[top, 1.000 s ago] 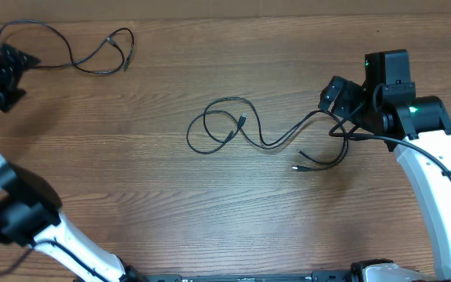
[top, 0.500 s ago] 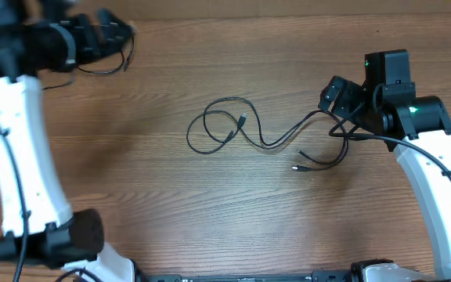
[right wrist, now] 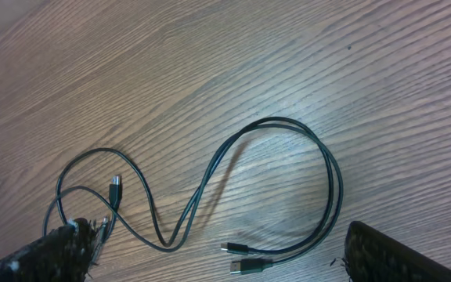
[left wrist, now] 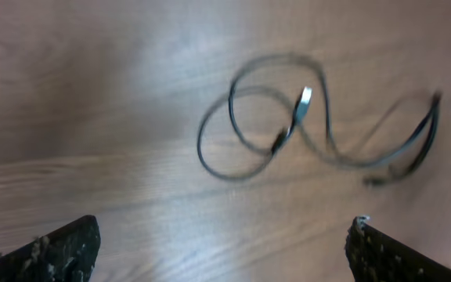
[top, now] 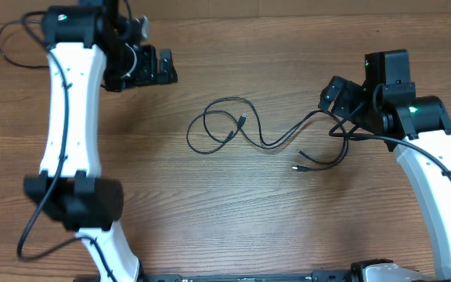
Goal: Untangle cables
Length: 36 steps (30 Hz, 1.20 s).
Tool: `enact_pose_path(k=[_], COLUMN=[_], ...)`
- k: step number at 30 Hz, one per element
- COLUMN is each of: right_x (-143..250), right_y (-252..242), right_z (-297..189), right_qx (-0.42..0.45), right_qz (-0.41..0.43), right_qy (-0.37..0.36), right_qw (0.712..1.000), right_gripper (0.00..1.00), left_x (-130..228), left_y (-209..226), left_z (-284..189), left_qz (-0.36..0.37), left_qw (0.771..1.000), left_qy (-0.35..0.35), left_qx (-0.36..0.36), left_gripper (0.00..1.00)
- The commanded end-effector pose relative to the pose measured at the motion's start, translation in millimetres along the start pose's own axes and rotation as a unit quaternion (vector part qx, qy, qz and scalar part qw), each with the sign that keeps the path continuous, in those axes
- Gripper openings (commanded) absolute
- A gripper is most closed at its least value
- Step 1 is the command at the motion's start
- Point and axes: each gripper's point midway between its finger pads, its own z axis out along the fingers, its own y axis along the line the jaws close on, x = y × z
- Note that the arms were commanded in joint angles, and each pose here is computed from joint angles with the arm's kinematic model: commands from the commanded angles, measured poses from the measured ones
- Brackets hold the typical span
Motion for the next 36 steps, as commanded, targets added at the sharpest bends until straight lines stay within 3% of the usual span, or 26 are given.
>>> enact_pose_path(k=[1, 4, 9, 14, 19, 21, 24, 27, 28, 31, 32, 35, 36], right_x=[-2, -2, -2, -2, -2, -2, -2, -2, -2, -2, -2, -2, -2], right_y=[-2, -2, -2, -2, -2, -2, -2, -2, -2, -2, -2, -2, -2], right_z=[-1, -1, -1, -1, -1, -1, -1, -1, -1, -1, -1, -1, -1], right_qx=[0.004, 0.004, 0.004, 0.004, 0.004, 0.004, 0.004, 0.004, 0.004, 0.004, 0.004, 0.004, 0.004], right_qz=[-0.001, -0.001, -0.001, -0.001, -0.001, -0.001, -0.001, -0.001, -0.001, -0.001, -0.001, -0.001, -0.001], right_qy=[-0.005, -0.005, -0.005, -0.005, -0.005, -0.005, -0.005, -0.005, -0.005, -0.005, -0.005, -0.005, -0.005], right_qw=[1.000, 1.000, 1.000, 1.000, 1.000, 1.000, 1.000, 1.000, 1.000, 1.000, 1.000, 1.000, 1.000], right_gripper=[1.00, 1.00, 1.00, 1.00, 1.00, 1.00, 1.00, 1.00, 1.00, 1.00, 1.00, 1.00, 1.00], left_x=[13, 23, 41, 48, 50, 49, 48, 53, 58, 57, 54, 58, 66], left_y=[-11, -17, -39, -62, -90, -96, -103, -119, -125, -126, -119, -110, -119], left_z=[61, 97, 148, 175, 186, 189, 192, 190, 189, 194, 197, 202, 202], left_qz=[0.041, 0.042, 0.094, 0.144, 0.176, 0.153, 0.057, -0.060, -0.111, -0.111, -0.105, -0.164, -0.189], left_qw=[0.993, 0.987, 0.974, 0.968, 0.965, 0.970, 0.981, 0.977, 0.971, 0.974, 0.978, 0.968, 0.961], left_qy=[0.094, 0.145, 0.200, 0.206, 0.190, 0.185, 0.183, 0.199, 0.210, 0.196, 0.181, 0.179, 0.196], left_qx=[0.051, 0.054, 0.051, 0.029, 0.034, 0.030, 0.022, 0.040, 0.035, 0.011, -0.014, -0.057, -0.045], left_gripper=[1.00, 0.92, 0.93, 0.96, 0.93, 0.92, 0.88, 0.82, 0.62, 0.58, 0.61, 0.95, 1.00])
